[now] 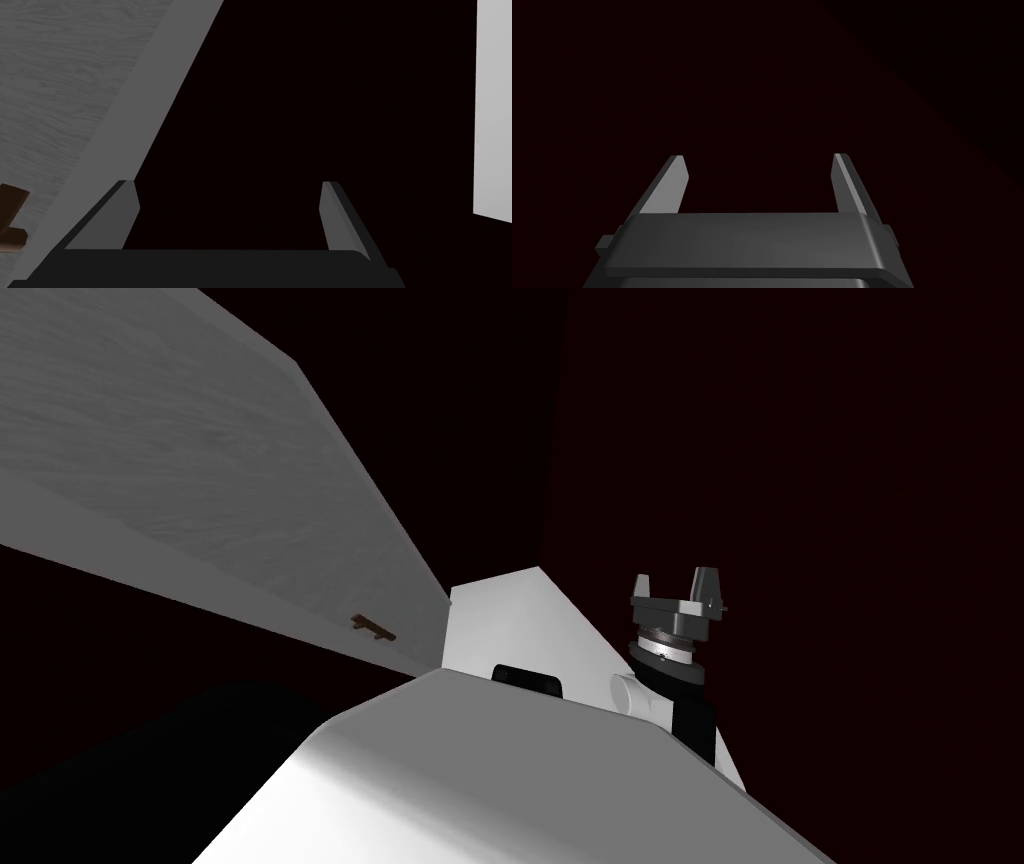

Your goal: Push the door open

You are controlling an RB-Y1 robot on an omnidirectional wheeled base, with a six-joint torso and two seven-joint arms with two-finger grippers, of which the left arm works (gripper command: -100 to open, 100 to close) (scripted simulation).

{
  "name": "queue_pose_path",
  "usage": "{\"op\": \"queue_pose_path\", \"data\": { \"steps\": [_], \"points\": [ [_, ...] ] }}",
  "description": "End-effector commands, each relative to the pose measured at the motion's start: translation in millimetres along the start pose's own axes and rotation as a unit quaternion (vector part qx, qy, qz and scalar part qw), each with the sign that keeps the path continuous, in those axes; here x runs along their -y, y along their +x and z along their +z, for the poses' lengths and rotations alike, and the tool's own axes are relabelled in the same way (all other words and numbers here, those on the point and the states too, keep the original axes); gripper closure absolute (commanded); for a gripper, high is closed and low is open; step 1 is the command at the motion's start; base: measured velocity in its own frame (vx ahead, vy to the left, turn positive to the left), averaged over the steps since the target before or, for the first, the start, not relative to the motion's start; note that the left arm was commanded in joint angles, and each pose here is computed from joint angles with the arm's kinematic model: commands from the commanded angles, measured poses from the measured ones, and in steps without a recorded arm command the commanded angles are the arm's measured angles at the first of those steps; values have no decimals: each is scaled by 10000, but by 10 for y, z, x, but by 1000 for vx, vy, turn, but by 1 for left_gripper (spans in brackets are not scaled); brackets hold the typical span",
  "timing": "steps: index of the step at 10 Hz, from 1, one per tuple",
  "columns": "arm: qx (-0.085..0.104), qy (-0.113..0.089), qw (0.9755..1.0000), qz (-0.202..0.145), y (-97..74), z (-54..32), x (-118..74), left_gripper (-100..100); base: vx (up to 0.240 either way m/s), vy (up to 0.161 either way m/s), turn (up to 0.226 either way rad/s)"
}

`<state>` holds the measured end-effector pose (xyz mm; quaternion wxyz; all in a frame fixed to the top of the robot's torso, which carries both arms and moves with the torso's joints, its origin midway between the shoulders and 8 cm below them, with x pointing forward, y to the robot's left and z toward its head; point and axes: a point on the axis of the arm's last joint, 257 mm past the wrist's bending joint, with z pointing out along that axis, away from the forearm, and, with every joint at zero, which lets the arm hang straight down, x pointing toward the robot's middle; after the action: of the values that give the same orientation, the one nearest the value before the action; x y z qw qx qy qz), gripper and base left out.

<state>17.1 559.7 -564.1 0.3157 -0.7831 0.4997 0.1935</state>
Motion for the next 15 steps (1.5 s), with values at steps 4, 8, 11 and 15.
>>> {"op": "queue_pose_path", "data": {
  "steps": [4, 8, 11, 15],
  "points": [
    [669, -512, 9964, 55, -448, 62, -441, -100, 121, 9, -67],
    [1137, -830, 9900, 102, -766, 59, -721, -100, 136, 11, -51],
    [1578, -1104, 9812, 150, -1063, 20, -966, -100, 128, 9, -54],
    [2022, -1351, 9698, 203, -1357, -50, -1192, -100, 113, 5, -51]
  ]
}}
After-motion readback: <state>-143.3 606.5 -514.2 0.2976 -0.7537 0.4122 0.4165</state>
